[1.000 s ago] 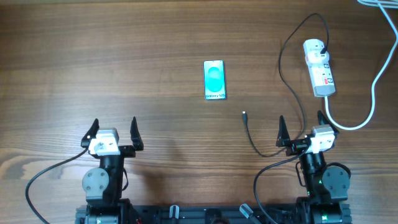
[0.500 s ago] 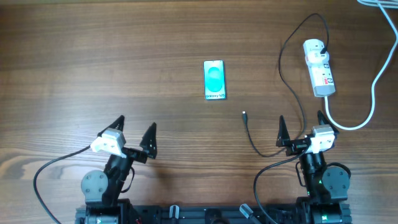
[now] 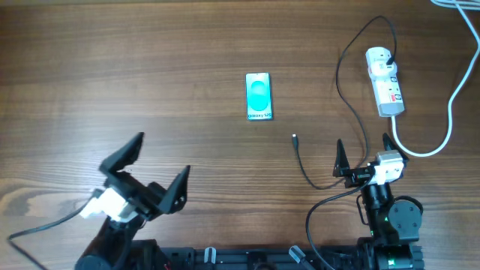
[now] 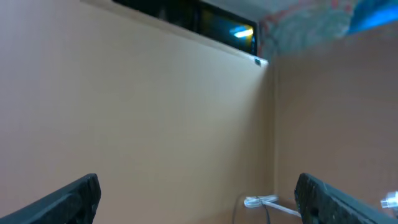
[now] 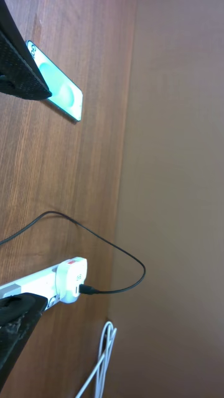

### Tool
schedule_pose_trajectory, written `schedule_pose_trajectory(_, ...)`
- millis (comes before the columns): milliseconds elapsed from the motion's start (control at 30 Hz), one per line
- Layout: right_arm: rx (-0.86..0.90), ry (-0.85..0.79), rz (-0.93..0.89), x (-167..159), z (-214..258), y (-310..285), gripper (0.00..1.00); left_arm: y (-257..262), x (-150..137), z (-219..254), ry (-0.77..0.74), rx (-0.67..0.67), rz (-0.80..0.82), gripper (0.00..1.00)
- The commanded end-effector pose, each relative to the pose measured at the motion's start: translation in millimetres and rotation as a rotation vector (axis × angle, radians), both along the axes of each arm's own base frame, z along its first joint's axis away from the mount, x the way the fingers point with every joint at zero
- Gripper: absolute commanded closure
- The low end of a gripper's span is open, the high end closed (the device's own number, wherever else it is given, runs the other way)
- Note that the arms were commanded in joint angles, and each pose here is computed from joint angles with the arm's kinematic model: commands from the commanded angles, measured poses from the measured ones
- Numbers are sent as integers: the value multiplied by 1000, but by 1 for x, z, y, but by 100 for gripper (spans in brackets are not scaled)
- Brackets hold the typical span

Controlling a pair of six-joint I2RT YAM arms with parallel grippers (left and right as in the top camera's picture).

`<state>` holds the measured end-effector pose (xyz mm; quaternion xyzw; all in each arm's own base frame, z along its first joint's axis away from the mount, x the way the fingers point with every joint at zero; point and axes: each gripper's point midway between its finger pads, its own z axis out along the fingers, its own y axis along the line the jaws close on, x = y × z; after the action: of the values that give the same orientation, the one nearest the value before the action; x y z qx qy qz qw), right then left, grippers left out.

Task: Plug charger to phone and switch on socket
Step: 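Raise the left arm from rest toward the phone, then move the left gripper over the Galaxy S25 phone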

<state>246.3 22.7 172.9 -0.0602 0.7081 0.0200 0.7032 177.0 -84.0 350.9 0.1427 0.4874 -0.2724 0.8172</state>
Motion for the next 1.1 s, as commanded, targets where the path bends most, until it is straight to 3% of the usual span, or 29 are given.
schedule_pose_trajectory(0,7,2,5,0,0,1,0,22,26,41,209,-161,71,0)
schedule_pose_trajectory(67,7,2,5,0,0,1,0,8,45,41,411,-70,22,0)
schedule_pose_trajectory(100,7,2,5,0,0,1,0,-15,44,44,457,53,-104,0)
schedule_pose_trajectory(167,6,2,5,0,0,1,0,-41,44,41,561,116,-307,0)
schedule_pose_trajectory(233,7,2,5,0,0,1,0,-42,62,43,563,110,-328,0)
schedule_pose_trajectory(333,7,2,5,0,0,1,0,-43,93,43,672,-37,-386,0)
schedule_pose_trajectory(433,6,2,5,0,0,1,0,-58,110,41,740,-45,-428,1)
schedule_pose_trajectory(500,7,2,5,0,0,1,0,-68,125,35,815,-55,-390,0)
schedule_pose_trajectory(600,7,2,5,0,0,1,0,-85,149,19,916,34,-246,1)
schedule_pose_trajectory(767,7,2,5,0,0,1,0,-81,182,-14,1193,216,202,0)
schedule_pose_trajectory(867,7,2,5,0,0,1,0,-92,191,-35,1325,303,232,0)
schedule_pose_trajectory(1067,7,2,5,0,0,1,0,-120,186,-49,1403,293,82,0)
